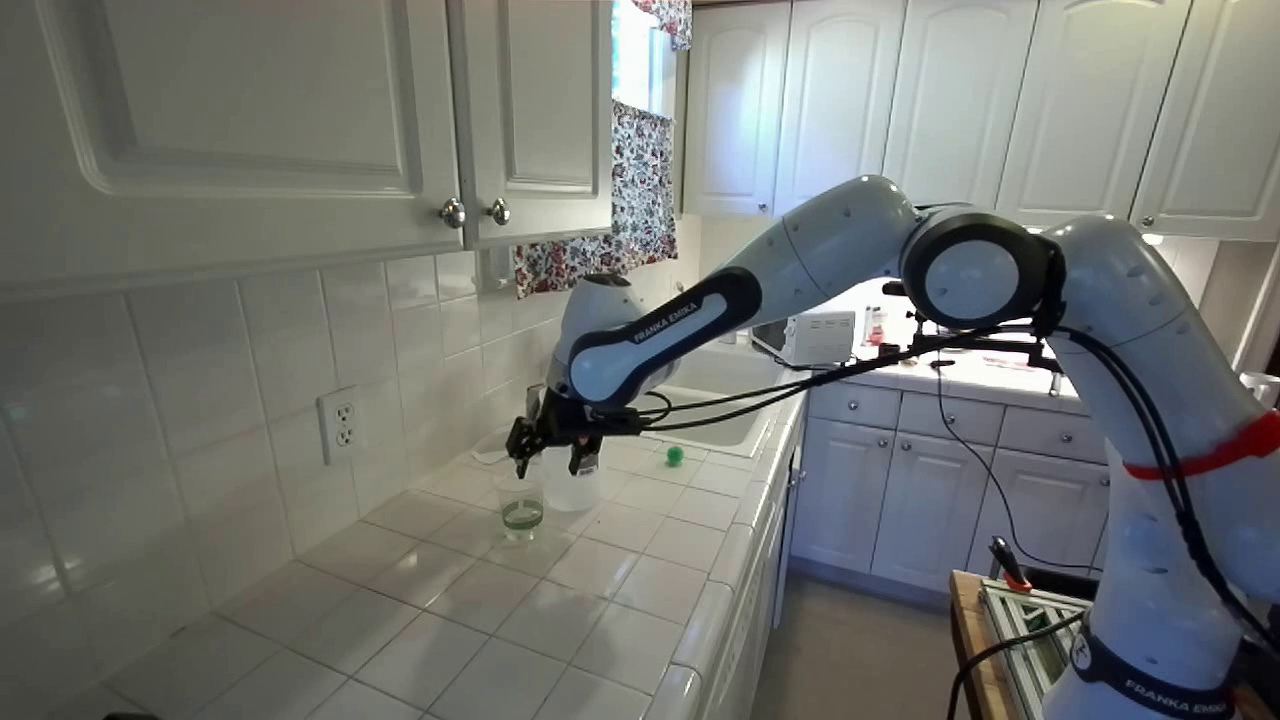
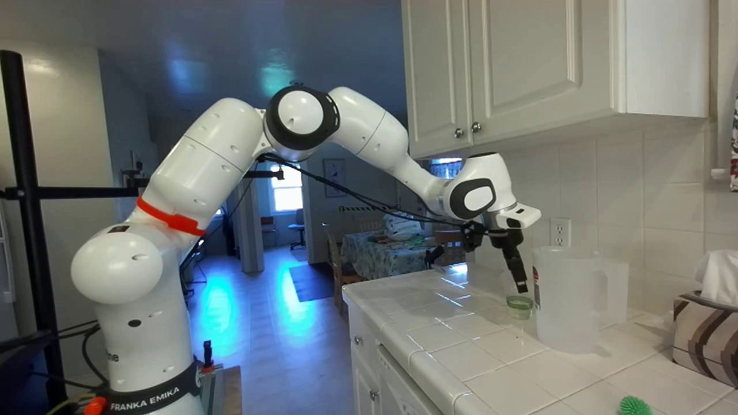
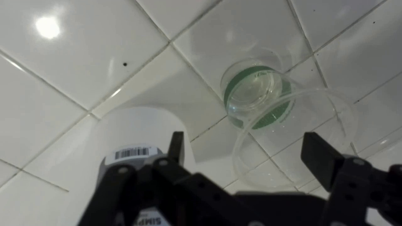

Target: Pour the contents from the cup into the jar

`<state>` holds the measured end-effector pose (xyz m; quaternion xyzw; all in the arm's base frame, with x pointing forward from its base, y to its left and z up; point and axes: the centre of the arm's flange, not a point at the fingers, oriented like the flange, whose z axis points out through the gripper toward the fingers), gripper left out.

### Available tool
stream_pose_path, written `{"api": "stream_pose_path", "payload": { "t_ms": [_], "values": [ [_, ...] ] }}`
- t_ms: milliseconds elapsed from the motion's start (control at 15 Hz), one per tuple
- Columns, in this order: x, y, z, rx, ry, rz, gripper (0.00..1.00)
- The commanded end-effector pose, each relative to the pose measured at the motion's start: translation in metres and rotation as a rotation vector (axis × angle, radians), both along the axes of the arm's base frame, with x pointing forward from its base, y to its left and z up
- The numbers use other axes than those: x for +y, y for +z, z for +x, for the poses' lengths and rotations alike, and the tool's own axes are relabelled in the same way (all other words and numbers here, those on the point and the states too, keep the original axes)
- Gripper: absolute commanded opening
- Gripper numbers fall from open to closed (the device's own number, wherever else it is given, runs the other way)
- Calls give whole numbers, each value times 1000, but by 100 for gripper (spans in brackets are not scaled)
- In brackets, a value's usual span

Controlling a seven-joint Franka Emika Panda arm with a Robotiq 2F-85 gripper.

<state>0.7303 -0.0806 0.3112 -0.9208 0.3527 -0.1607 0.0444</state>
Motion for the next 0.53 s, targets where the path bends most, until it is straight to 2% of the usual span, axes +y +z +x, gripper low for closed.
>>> {"api": "stream_pose_path", "payload": {
  "t_ms": [0,467],
  "values": [
    [0,-3,21,-3,-4,21,66],
    [2,-4,25,4,3,25,11]
  ]
}}
